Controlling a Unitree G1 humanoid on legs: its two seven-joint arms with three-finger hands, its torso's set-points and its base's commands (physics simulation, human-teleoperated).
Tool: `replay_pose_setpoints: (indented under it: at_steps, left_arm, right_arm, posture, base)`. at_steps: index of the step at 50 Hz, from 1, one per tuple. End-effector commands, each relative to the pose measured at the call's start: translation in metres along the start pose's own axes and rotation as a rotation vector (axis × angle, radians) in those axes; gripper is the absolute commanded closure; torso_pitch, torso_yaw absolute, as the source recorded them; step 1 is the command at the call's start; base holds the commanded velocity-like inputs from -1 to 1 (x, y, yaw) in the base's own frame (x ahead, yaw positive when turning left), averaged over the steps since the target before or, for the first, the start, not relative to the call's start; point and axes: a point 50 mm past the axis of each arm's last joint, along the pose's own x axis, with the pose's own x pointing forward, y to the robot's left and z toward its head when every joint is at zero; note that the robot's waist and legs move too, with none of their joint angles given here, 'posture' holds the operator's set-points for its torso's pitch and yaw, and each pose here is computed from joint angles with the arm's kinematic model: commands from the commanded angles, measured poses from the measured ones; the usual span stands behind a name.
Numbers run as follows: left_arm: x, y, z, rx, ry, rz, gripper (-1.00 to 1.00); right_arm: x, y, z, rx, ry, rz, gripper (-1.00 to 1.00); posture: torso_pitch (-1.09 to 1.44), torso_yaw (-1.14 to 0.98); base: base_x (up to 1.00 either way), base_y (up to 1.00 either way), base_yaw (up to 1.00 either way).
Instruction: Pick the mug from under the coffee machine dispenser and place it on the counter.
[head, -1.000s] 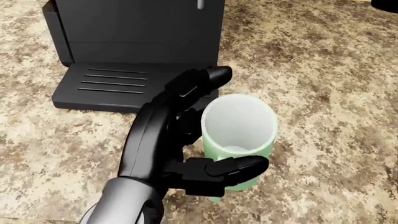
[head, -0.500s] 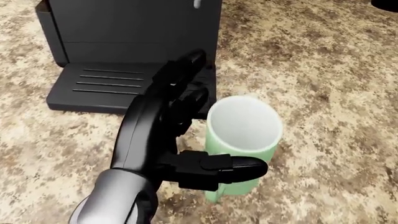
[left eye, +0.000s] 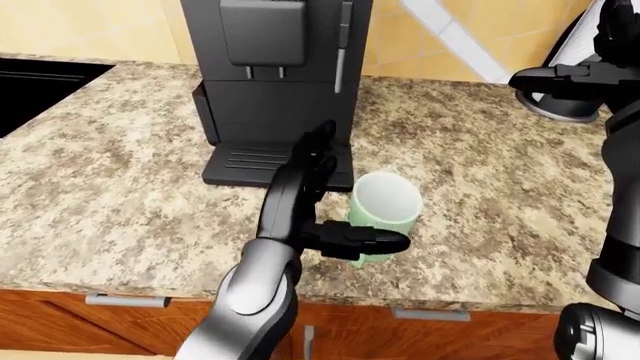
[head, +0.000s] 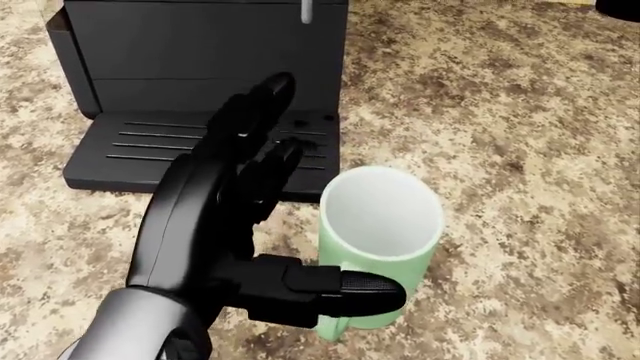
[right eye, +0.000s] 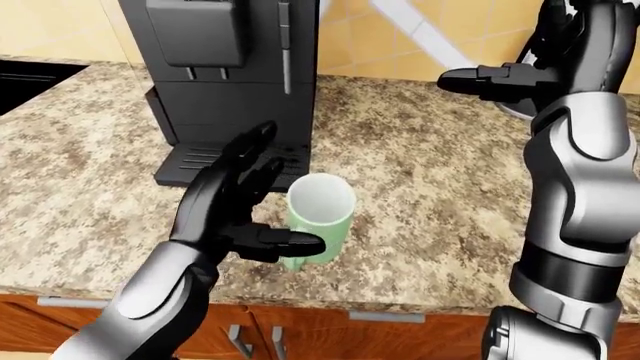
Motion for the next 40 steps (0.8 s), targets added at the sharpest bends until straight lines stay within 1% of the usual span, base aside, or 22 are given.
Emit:
replay_pose_setpoints:
  at_steps: [1, 2, 4, 11, 18, 23, 27, 29, 32, 34, 36, 38, 39, 40]
  left_arm:
    - [-0.004, -0.003, 0.011, -0.006, -0.061, -0.026, -0.87]
    - [-0.005, -0.003, 0.013, -0.006, -0.063, -0.030, -0.95]
    - [-0.005, -0.001, 0.019, -0.004, -0.071, -0.031, -1.00]
    - [-0.008, 0.005, 0.031, 0.011, -0.100, -0.032, -1.00]
    - [-0.012, 0.006, 0.042, 0.003, -0.126, -0.066, -1.00]
    - [-0.013, 0.010, 0.049, 0.023, -0.141, -0.071, -1.00]
    - [-0.014, 0.023, 0.056, 0.043, -0.168, -0.052, -1.00]
    - [-0.016, 0.028, 0.064, 0.048, -0.203, -0.038, -1.00]
    - [-0.016, 0.042, 0.073, 0.055, -0.229, -0.001, -1.00]
    - [-0.016, 0.048, 0.077, 0.061, -0.238, 0.011, -1.00]
    - [-0.018, 0.050, 0.079, 0.068, -0.247, 0.013, -1.00]
    - [-0.021, 0.051, 0.081, 0.083, -0.260, 0.003, -1.00]
    - [-0.023, 0.050, 0.082, 0.086, -0.267, -0.012, -1.00]
    - [-0.024, 0.051, 0.083, 0.088, -0.268, -0.009, -1.00]
  right_arm:
    - [0.001, -0.003, 0.021, -0.003, -0.092, -0.010, -1.00]
    - [0.001, -0.003, 0.022, -0.002, -0.093, -0.011, -1.00]
    - [0.001, -0.004, 0.022, -0.002, -0.093, -0.013, -1.00]
    - [0.002, -0.004, 0.023, -0.002, -0.094, -0.014, -1.00]
    - [0.002, -0.004, 0.023, -0.003, -0.094, -0.013, -1.00]
    - [0.002, -0.003, 0.022, -0.004, -0.092, -0.011, -1.00]
    - [0.002, -0.004, 0.023, -0.005, -0.094, -0.013, -1.00]
    - [0.002, -0.004, 0.022, -0.005, -0.093, -0.012, -1.00]
    - [0.003, -0.004, 0.023, -0.006, -0.094, -0.013, -1.00]
    - [0.003, -0.004, 0.024, -0.006, -0.094, -0.013, -1.00]
    - [0.003, -0.004, 0.024, -0.007, -0.095, -0.012, -1.00]
    - [0.003, -0.004, 0.024, -0.007, -0.094, -0.012, -1.00]
    - [0.003, -0.005, 0.024, -0.008, -0.095, -0.012, -1.00]
    - [0.003, -0.005, 0.025, -0.007, -0.095, -0.013, -1.00]
  posture:
    - [0.00, 0.00]
    - [0.00, 0.00]
    - [0.00, 0.00]
    - [0.00, 0.00]
    - [0.00, 0.00]
    - [0.00, 0.00]
    - [0.00, 0.00]
    - [0.00, 0.00]
    - [0.00, 0.00]
    - [0.00, 0.00]
    - [0.00, 0.00]
    - [0.00, 0.00]
    - [0.00, 0.00]
    - [0.00, 0.00]
  base:
    - [0.00, 0.00, 0.00]
    - [0.00, 0.00, 0.00]
    - [0.00, 0.00, 0.00]
    - [0.00, 0.00, 0.00]
    - [0.00, 0.00, 0.00]
    - [0.00, 0.00, 0.00]
    - [0.00, 0.00, 0.00]
    - [0.00, 0.00, 0.00]
    - [0.00, 0.00, 0.00]
    - [0.00, 0.00, 0.00]
    - [0.00, 0.00, 0.00]
    - [0.00, 0.00, 0.00]
    - [0.00, 0.00, 0.00]
    - [0.00, 0.00, 0.00]
